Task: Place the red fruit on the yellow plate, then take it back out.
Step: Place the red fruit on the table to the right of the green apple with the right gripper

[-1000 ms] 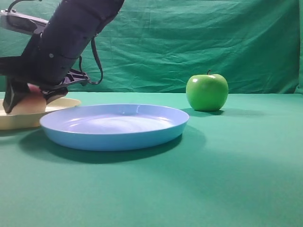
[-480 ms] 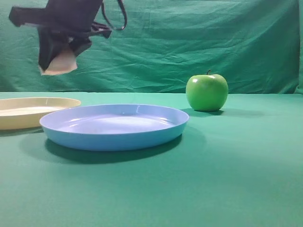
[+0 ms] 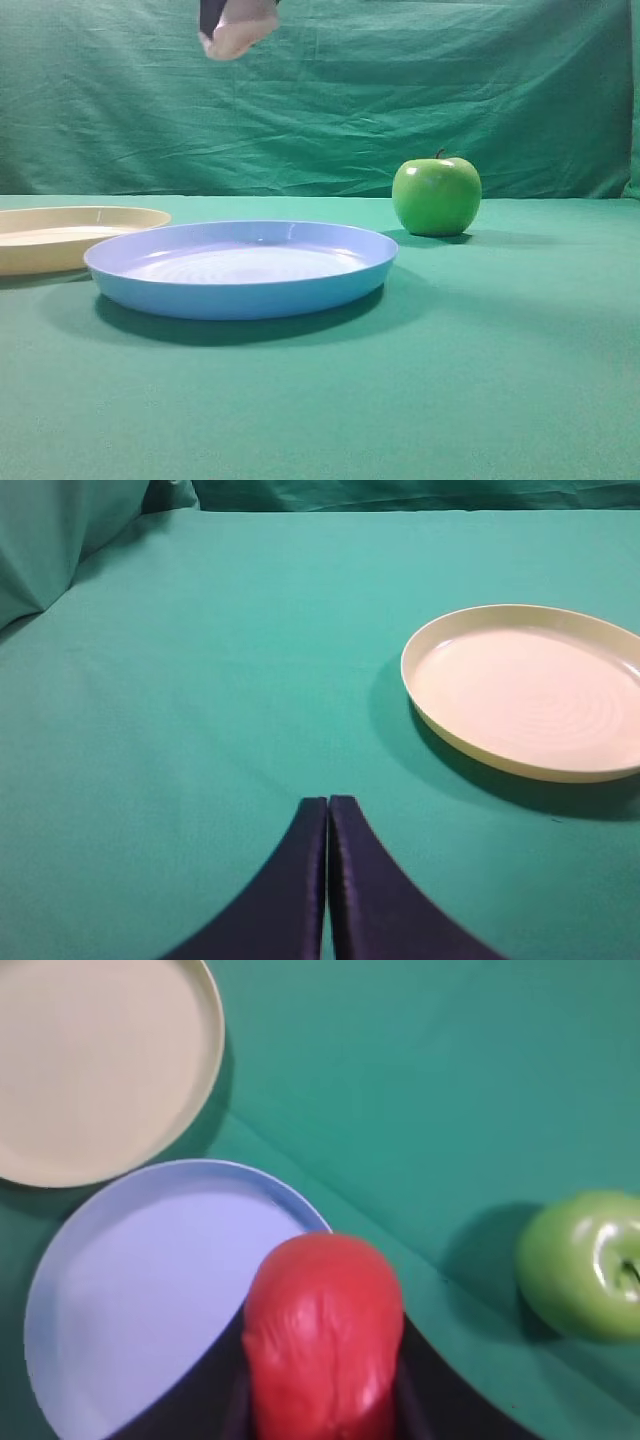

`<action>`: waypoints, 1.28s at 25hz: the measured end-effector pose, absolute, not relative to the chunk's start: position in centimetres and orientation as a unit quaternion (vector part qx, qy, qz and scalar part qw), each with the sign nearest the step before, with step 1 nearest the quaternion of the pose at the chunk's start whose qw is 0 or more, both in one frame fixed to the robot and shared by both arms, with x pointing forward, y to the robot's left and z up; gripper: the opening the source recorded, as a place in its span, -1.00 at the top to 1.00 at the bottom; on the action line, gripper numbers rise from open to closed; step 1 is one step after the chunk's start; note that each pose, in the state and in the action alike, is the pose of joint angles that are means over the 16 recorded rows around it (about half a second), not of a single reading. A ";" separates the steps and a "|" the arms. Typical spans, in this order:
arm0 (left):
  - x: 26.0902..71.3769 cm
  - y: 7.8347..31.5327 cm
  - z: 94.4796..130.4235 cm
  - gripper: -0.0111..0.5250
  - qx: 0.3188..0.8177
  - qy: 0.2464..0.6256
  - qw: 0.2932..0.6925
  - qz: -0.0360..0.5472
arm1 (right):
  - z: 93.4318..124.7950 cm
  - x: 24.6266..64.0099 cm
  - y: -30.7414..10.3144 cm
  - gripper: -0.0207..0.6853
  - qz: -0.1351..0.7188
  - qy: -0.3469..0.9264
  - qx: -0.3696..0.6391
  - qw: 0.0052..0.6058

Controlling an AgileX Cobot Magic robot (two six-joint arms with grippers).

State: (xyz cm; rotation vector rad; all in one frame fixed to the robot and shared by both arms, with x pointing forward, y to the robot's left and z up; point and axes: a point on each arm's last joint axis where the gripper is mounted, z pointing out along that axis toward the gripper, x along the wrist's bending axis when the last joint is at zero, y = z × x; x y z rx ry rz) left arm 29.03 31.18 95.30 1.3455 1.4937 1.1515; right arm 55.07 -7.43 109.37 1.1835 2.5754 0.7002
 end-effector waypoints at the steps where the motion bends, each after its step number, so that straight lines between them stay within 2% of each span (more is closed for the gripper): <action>1: 29.0 31.2 95.3 0.96 0.532 0.591 0.401 0.455 | 109.2 54.6 -8.6 0.36 0.238 0.871 0.413 0.113; 6: 29.0 31.2 95.3 0.96 0.532 0.591 0.401 0.455 | 107.4 52.0 -14.3 0.36 0.239 0.841 0.469 0.127; 12: 29.0 31.2 95.3 0.96 0.532 0.591 0.401 0.455 | 103.7 49.4 -19.0 0.36 0.235 0.808 0.522 0.141; 17: 29.0 31.2 95.3 0.96 0.532 0.591 0.401 0.455 | 100.1 48.2 -20.9 0.36 0.236 0.790 0.546 0.152; 24: 29.0 31.2 95.3 0.96 0.532 0.591 0.401 0.455 | 95.8 47.8 -21.5 0.34 0.232 0.782 0.558 0.155; 28: 29.0 31.2 95.3 0.96 0.532 0.591 0.401 0.455 | 94.3 48.0 -21.4 0.19 0.228 0.781 0.561 0.153; 32: 29.0 31.2 95.3 0.96 0.532 0.591 0.401 0.455 | 93.4 48.2 -21.4 -0.10 0.220 0.783 0.562 0.149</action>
